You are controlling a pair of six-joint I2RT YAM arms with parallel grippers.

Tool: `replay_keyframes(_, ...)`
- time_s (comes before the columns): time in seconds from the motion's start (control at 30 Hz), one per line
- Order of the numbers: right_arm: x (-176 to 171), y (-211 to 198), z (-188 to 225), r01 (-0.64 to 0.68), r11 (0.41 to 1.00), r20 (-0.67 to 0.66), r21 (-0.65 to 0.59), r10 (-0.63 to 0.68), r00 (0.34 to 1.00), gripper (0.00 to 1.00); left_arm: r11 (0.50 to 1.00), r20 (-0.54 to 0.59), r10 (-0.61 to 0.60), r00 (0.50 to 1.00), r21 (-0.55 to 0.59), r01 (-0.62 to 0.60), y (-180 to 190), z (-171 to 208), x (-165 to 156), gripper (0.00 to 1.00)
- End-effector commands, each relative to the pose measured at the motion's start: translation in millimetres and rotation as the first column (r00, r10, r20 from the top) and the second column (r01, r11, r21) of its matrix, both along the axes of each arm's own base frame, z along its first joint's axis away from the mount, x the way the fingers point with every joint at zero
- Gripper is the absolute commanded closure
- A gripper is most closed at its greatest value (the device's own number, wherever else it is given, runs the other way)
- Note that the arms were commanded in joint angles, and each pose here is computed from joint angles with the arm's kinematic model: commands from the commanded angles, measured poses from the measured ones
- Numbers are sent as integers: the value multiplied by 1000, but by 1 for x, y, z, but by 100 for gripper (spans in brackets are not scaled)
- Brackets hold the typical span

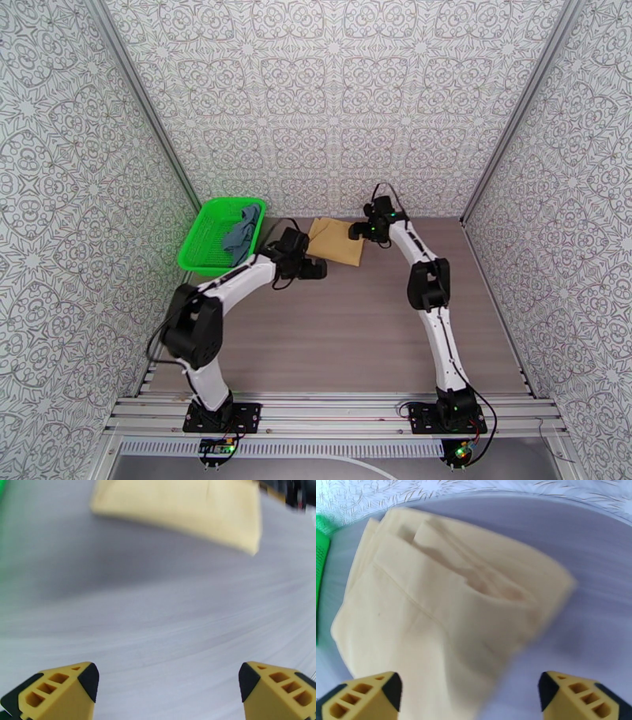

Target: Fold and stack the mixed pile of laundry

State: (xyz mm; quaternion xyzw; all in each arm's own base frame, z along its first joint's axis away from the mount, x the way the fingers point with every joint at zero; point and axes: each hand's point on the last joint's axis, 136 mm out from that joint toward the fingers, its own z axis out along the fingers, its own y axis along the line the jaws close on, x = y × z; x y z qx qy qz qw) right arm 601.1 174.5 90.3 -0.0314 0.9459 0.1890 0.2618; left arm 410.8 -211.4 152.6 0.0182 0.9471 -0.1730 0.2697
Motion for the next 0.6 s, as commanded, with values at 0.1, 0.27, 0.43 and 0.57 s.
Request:
replay_keyframes(0.1,-46,-17,68,31,1000,94,7,-31,995,1,959,50,281,958,-45,-279,102,72,8,1)
replay_keyframes(0.27,-108,-19,64,49,994,74,99,-57,996,3,909,19,413,911,-80,-410,191,78,33,1)
replay_keyframes(0.43,-165,-11,48,30,983,21,182,-35,999,9,881,-7,466,884,-80,-466,255,44,76,6)
replay_keyframes(0.57,-205,-7,37,13,984,-15,180,-10,1000,10,884,-28,467,884,-24,-468,280,9,109,7)
